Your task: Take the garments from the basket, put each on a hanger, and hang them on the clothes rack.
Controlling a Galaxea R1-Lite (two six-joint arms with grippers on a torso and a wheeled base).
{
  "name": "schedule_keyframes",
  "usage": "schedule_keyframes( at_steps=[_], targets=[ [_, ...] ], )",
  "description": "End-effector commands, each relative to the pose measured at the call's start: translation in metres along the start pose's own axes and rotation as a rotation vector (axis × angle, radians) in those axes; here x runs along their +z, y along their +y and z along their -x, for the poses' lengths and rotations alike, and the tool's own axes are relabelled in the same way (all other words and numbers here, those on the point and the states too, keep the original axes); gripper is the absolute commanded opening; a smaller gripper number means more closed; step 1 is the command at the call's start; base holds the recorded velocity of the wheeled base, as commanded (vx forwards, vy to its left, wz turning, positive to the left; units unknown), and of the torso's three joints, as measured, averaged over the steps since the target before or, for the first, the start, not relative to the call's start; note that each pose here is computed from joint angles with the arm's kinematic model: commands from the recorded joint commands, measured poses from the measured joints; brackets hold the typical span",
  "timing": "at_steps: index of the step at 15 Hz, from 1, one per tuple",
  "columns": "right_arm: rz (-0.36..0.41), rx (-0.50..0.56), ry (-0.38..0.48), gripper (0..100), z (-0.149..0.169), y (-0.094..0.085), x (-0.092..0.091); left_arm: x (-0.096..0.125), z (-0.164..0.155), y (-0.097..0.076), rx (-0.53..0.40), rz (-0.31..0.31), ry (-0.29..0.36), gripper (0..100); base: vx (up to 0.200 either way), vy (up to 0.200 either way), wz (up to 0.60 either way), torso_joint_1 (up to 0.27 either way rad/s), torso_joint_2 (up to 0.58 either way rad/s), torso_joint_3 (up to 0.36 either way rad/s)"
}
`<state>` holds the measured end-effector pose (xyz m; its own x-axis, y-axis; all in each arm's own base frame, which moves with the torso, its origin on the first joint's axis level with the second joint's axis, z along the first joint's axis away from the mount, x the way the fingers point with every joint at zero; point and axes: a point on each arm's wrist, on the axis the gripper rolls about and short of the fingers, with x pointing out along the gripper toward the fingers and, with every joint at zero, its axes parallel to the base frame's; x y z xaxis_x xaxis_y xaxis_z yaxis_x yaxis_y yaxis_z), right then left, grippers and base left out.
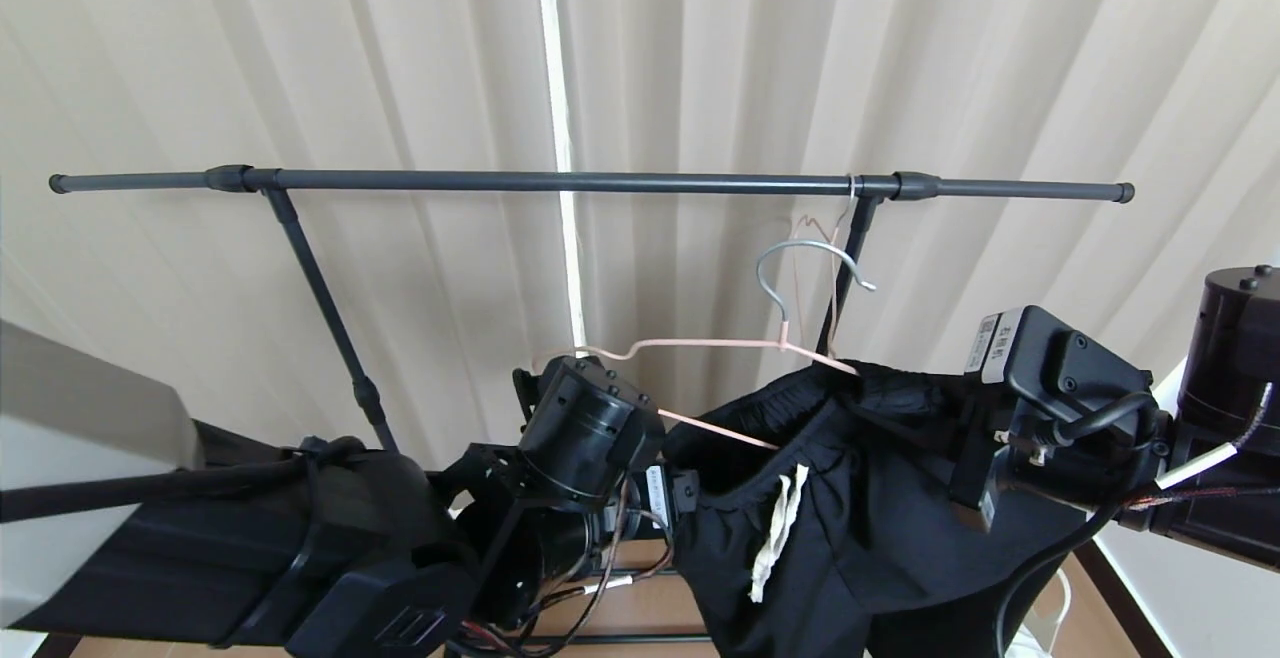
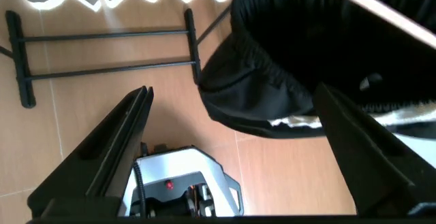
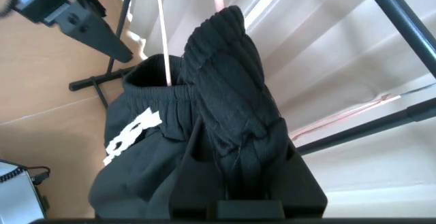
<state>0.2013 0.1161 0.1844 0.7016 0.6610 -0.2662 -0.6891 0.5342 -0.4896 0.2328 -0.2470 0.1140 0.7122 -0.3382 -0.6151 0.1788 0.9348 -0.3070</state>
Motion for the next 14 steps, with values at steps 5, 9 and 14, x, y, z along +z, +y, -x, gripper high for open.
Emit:
schedule_keyframes(
  at_steps=[5, 9, 14],
  targets=[
    [0.008, -0.013, -0.026, 0, 0.009, 0.000, 0.005, 0.001, -0.045, -0.006, 0.088, 0.017, -0.028, 100, 0.000, 0.000, 0.00, 0.000, 0.00, 0.000],
    [0.009, -0.018, -0.030, 0, 0.010, -0.001, 0.006, -0.004, -0.053, -0.007, 0.108, 0.003, -0.023, 100, 0.000, 0.000, 0.00, 0.000, 0.00, 0.000],
    [0.009, -0.028, -0.032, 0, 0.010, -0.003, 0.007, -0.028, -0.047, 0.003, 0.144, -0.045, 0.035, 100, 0.000, 0.000, 0.00, 0.000, 0.00, 0.000]
  ],
)
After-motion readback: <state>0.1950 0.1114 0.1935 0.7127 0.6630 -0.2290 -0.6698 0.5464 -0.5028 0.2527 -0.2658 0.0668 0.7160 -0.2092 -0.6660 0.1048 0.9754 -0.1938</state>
